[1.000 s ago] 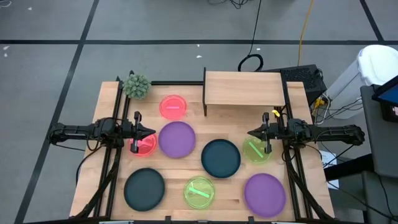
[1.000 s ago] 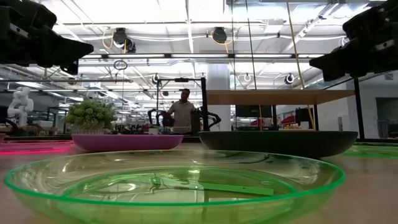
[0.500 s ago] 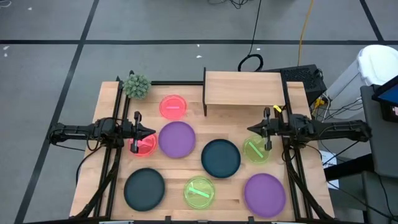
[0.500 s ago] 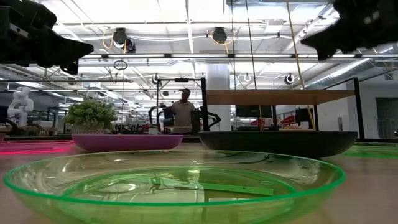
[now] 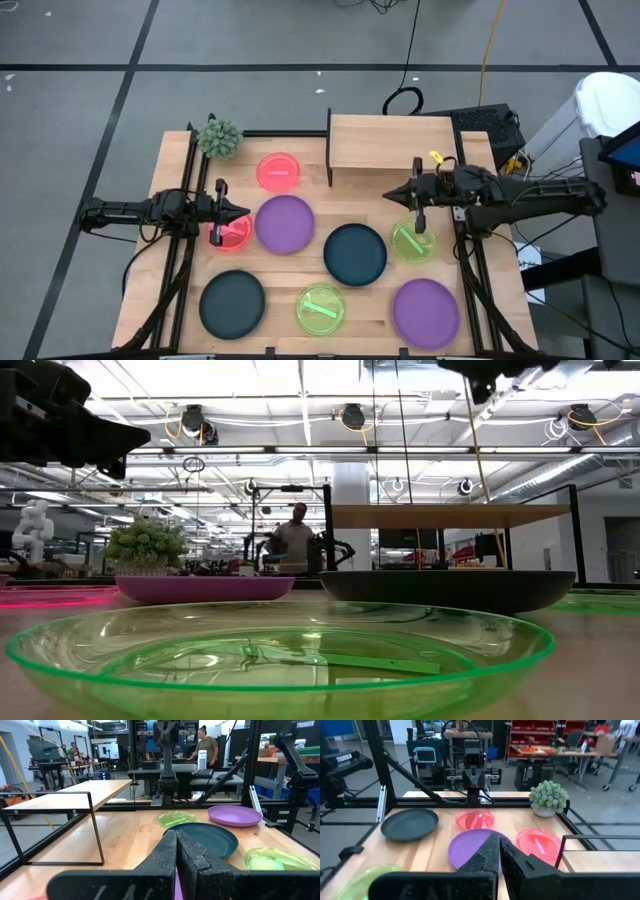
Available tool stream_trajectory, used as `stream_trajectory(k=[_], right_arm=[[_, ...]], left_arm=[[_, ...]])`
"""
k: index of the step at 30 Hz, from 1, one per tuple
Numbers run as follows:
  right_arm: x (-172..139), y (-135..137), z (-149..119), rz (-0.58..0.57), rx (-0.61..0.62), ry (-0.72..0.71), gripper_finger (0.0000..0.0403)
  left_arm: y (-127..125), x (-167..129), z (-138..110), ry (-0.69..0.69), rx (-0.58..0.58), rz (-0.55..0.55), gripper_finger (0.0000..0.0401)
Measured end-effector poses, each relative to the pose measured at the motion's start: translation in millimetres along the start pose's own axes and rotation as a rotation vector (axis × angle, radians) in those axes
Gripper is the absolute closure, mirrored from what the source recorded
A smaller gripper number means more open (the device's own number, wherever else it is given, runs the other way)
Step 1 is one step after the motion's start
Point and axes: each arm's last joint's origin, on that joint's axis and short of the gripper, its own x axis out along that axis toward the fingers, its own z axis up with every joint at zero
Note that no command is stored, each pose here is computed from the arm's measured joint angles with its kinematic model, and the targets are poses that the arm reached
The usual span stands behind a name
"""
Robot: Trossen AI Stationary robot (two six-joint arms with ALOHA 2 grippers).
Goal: Place and stack plates onto a shelf
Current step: Put the right black plate on the shelf
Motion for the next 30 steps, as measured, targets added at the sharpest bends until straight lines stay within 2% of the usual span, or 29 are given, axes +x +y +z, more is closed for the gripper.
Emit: stream_trajectory(k=[11, 18, 22, 30], right_arm=[[18, 2, 58, -0.003, 0.022, 0.079, 0.0403], [27, 3, 90, -0.007, 0.014, 0.215, 0.0403], [34, 4, 96, -0.005, 0.015, 0.257, 0.0403], [48, 5, 84, -0.025, 0.132, 0.356, 0.0403]], left_arm=[[0, 0, 0, 0.0, 0.0, 0.0, 0.04], [0, 0, 0, 0.001, 0.0, 0.0, 0.04], [0, 0, 0, -0.003, 0.0, 0.001, 0.04], [0, 0, 1, -0.008, 0.0, 0.002, 0.04]])
